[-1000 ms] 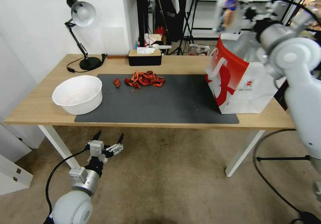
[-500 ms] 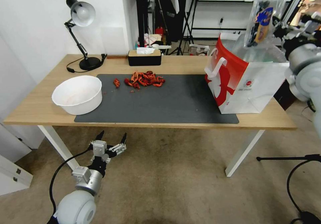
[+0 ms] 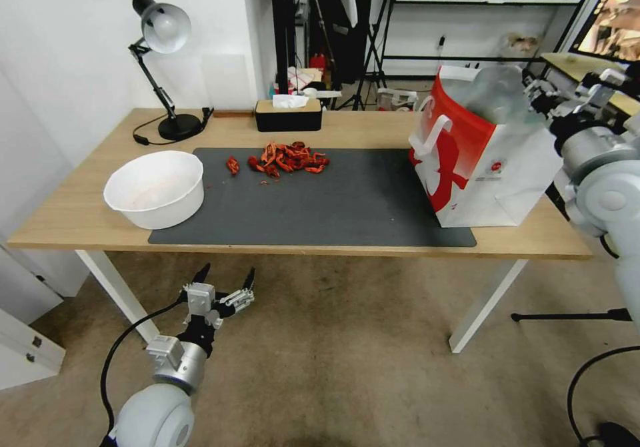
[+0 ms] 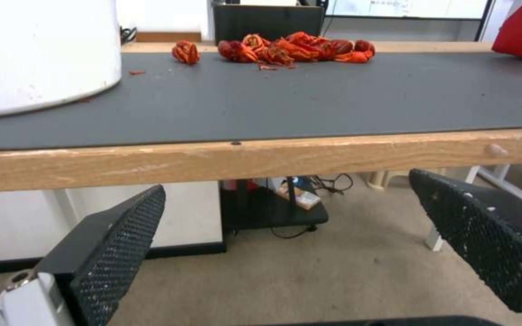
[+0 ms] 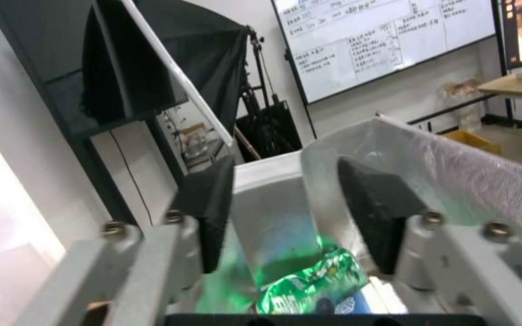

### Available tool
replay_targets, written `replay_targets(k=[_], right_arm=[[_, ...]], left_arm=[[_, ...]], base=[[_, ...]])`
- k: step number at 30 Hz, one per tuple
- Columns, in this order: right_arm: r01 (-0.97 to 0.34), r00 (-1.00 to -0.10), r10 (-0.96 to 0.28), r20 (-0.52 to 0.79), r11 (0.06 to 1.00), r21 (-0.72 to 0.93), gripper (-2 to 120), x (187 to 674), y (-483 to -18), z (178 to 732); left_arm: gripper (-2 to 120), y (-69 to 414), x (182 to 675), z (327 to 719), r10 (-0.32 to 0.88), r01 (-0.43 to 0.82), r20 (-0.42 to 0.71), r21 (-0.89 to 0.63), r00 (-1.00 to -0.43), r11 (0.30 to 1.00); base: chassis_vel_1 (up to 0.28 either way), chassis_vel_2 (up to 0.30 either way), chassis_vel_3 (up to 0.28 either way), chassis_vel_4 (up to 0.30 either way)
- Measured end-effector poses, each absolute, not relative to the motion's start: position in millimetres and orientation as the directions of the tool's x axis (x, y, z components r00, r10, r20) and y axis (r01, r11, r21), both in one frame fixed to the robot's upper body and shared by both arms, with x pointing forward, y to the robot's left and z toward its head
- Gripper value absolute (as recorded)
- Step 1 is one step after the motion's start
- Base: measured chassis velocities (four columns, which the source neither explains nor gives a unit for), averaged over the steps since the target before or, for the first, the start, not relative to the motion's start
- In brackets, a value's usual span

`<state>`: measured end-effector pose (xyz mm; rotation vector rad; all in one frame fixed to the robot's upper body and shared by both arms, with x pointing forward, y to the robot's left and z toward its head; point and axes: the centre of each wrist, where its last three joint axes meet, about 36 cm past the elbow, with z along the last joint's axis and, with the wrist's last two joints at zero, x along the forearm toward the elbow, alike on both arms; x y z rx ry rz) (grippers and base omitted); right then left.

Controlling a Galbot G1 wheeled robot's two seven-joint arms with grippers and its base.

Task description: Close the takeout container lid, then place the container into the takeout bag.

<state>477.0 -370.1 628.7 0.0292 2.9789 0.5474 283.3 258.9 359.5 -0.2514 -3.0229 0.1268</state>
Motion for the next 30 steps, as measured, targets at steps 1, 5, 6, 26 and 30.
replay_targets(k=[1, 5, 6, 26, 30], right_arm=[[-0.003, -0.994, 0.037, -0.105, 0.935, 0.356, 53, 476.8, -369.7, 627.2], [-0.019, -0.994, 0.021, -0.111, 0.936, 0.352, 67, 474.1, -366.3, 626.4], [-0.030, -0.993, 0.011, -0.117, 0.937, 0.347, 72, 472.1, -364.2, 627.0], [-0.231, -0.943, -0.210, -0.260, 0.972, 0.052, 114, 405.6, -345.0, 617.4], [-0.253, -0.935, -0.246, -0.255, 0.967, -0.004, 114, 381.0, -333.4, 594.1]], left_arm=[[100, 258.8, 282.8, 359.7, 0.168, 0.159, 0.098, -0.092, -0.981, 0.983], [100, 259.3, 283.0, 360.6, 0.165, 0.157, 0.096, -0.091, -0.982, 0.983], [100, 259.9, 283.3, 361.1, 0.164, 0.155, 0.095, -0.090, -0.982, 0.984], [100, 260.2, 286.2, 359.1, 0.175, 0.169, 0.043, -0.107, -0.984, 0.980], [100, 261.2, 288.8, 357.2, 0.156, 0.153, 0.023, -0.100, -0.988, 0.983]], base=[[0.000, 0.000, 0.000, 0.000], [0.000, 0.000, 0.000, 0.000], [0.000, 0.000, 0.000, 0.000], [0.000, 0.000, 0.000, 0.000], [0.000, 0.000, 0.000, 0.000]])
